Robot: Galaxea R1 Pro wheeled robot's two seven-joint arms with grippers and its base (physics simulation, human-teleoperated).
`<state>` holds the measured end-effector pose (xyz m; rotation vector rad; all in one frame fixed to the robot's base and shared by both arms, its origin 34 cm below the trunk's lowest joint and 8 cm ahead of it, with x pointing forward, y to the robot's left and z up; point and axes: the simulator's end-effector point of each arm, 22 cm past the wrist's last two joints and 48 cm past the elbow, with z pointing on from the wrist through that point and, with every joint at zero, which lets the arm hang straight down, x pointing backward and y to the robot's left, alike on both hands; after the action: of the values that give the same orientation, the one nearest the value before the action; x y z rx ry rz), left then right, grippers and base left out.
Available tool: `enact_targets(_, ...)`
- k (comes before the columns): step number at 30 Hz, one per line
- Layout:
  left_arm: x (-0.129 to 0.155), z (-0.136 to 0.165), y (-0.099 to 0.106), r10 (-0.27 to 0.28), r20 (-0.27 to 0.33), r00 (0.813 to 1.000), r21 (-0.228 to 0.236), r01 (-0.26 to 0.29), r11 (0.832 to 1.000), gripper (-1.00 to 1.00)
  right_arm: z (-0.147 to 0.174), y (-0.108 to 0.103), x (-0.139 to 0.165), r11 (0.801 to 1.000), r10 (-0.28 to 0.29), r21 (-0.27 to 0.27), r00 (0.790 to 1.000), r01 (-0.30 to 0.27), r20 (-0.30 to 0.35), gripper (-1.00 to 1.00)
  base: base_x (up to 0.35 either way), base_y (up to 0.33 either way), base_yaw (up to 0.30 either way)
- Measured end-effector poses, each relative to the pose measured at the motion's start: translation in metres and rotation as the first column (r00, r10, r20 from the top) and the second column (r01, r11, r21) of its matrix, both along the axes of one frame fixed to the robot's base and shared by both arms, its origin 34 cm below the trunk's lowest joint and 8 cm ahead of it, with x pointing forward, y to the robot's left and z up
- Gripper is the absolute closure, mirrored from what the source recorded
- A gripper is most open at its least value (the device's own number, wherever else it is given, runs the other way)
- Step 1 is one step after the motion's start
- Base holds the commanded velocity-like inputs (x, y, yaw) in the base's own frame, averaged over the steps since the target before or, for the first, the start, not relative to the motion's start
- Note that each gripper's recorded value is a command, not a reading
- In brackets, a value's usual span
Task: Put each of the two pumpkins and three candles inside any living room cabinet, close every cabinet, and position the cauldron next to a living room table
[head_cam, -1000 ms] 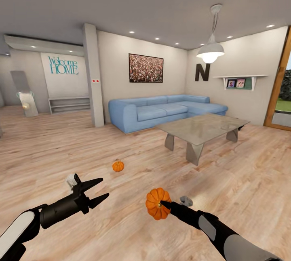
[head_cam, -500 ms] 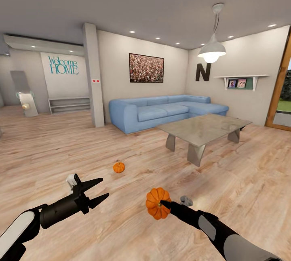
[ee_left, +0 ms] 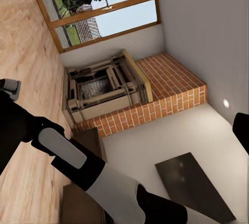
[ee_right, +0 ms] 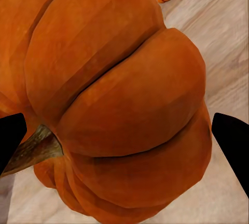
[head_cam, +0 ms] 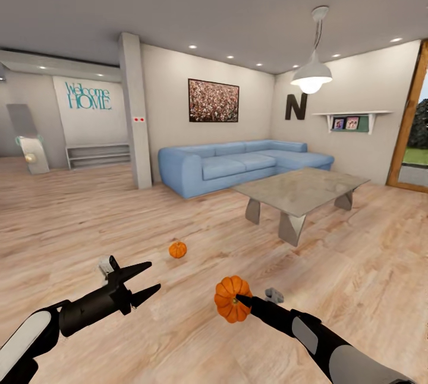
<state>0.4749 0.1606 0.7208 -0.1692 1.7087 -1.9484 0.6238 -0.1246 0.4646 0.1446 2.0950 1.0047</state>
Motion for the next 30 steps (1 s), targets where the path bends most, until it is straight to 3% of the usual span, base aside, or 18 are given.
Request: enact_targets(30, -0.006, 0.010, 0.002, 0.001, 0.026, 1.000, 0.002, -0.001, 1.000, -1.00, 0.014, 0.001, 0.001, 1.000, 0.004, -0.006, 1.000, -0.004, 0.029, 1.00, 0.259, 0.035, -0.245)
